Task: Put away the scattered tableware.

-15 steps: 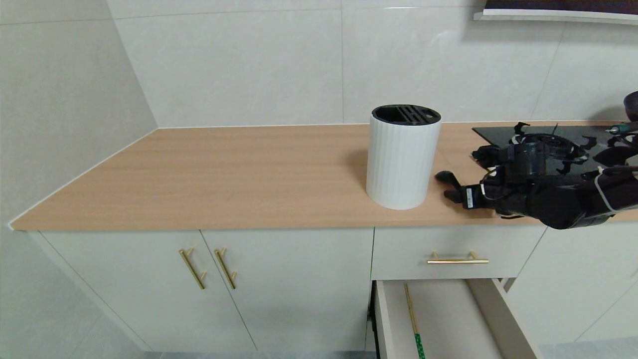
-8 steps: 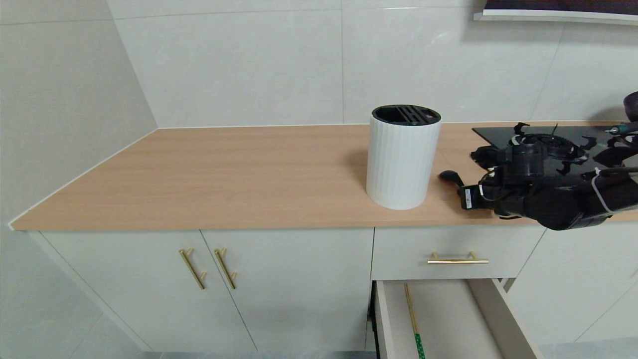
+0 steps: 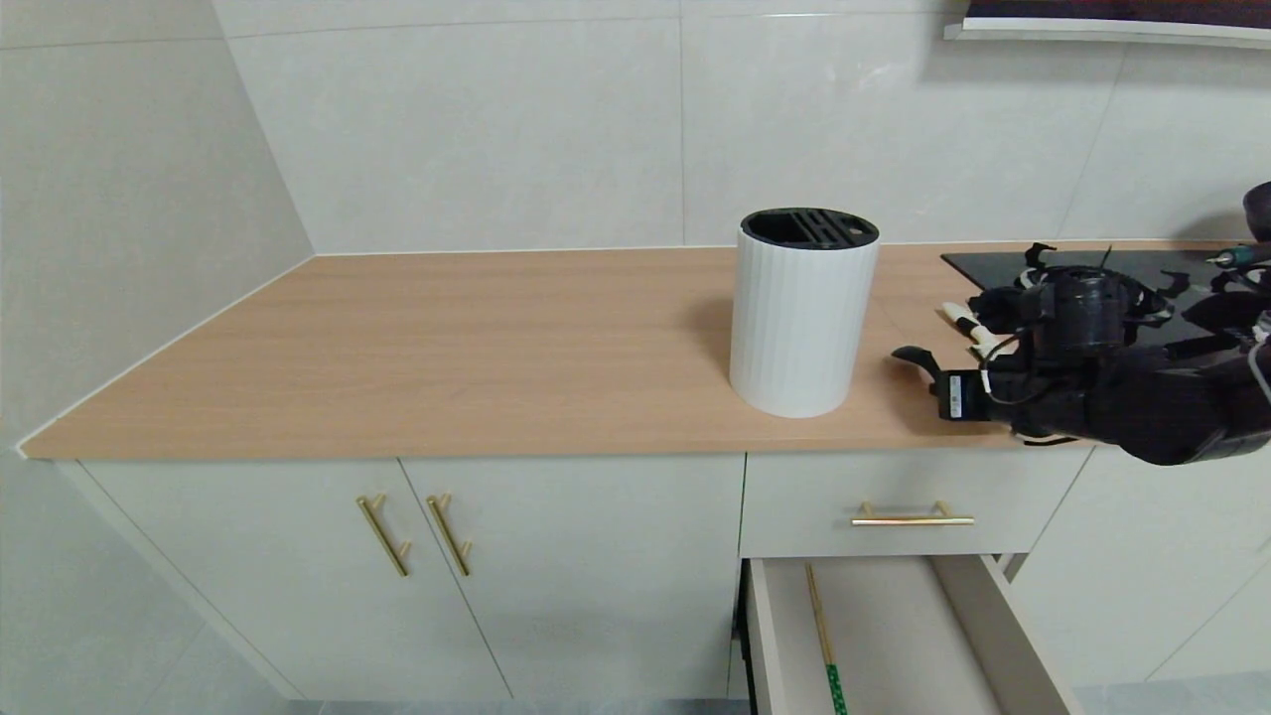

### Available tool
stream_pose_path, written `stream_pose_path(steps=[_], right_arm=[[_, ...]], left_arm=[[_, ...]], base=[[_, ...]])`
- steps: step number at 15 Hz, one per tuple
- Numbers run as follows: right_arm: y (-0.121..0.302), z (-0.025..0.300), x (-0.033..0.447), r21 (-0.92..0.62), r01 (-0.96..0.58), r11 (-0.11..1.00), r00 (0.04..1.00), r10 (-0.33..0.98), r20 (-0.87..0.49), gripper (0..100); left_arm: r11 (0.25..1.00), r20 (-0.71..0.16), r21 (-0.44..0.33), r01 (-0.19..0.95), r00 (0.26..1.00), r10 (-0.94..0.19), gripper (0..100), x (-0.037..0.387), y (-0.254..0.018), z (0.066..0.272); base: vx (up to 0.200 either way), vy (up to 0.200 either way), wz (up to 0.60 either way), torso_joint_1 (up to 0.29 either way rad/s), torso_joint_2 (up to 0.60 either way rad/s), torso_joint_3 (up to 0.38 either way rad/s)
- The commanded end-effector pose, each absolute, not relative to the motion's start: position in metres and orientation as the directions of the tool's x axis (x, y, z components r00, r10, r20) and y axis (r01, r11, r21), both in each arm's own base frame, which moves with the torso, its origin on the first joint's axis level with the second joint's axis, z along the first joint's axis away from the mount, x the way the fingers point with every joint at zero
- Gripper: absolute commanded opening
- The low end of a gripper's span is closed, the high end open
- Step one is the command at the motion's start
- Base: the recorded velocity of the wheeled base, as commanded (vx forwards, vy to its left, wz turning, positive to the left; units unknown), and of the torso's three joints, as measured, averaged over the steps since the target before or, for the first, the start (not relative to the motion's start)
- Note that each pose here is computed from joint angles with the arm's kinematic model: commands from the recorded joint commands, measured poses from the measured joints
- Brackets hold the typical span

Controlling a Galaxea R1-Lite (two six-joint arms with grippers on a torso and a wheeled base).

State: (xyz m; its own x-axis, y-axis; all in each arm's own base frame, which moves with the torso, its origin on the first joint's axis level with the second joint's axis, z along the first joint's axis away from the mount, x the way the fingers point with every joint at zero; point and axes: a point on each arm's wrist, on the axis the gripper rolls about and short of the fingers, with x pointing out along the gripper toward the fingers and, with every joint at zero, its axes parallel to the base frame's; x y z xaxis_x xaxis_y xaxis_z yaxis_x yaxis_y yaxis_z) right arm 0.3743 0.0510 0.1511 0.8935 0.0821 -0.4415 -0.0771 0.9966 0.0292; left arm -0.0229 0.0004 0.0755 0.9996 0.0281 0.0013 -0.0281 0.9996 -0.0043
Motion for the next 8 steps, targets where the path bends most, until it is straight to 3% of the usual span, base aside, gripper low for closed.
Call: stream_pose_path(steps=[1,6,8], right_arm=[[0.046,0.175,0.330,0.045,-0.104,0.994,0.907,0.113,-0.407,0],[0.040,0.162,0.283,0.043,-0.118,0.992,0.873,0.124,-0.471,0],[0.045,0.161,0.266,0.037,-0.233,0.972,0.850,0.222,-0.478,0]], left_arm=[[1.000,0.000,-0.005,-0.029,1.000,0.029,100,-0.023,0.000,0.075],[1.000,0.000,-0.005,-0.029,1.000,0.029,100,-0.023,0.000,0.075],[1.000,0.000,-0.005,-0.029,1.000,0.029,100,-0.023,0.000,0.075]], base=[[0.000,0.000,0.00,0.000,0.00,0.000],[0.000,0.000,0.00,0.000,0.00,0.000],[0.000,0.000,0.00,0.000,0.00,0.000]])
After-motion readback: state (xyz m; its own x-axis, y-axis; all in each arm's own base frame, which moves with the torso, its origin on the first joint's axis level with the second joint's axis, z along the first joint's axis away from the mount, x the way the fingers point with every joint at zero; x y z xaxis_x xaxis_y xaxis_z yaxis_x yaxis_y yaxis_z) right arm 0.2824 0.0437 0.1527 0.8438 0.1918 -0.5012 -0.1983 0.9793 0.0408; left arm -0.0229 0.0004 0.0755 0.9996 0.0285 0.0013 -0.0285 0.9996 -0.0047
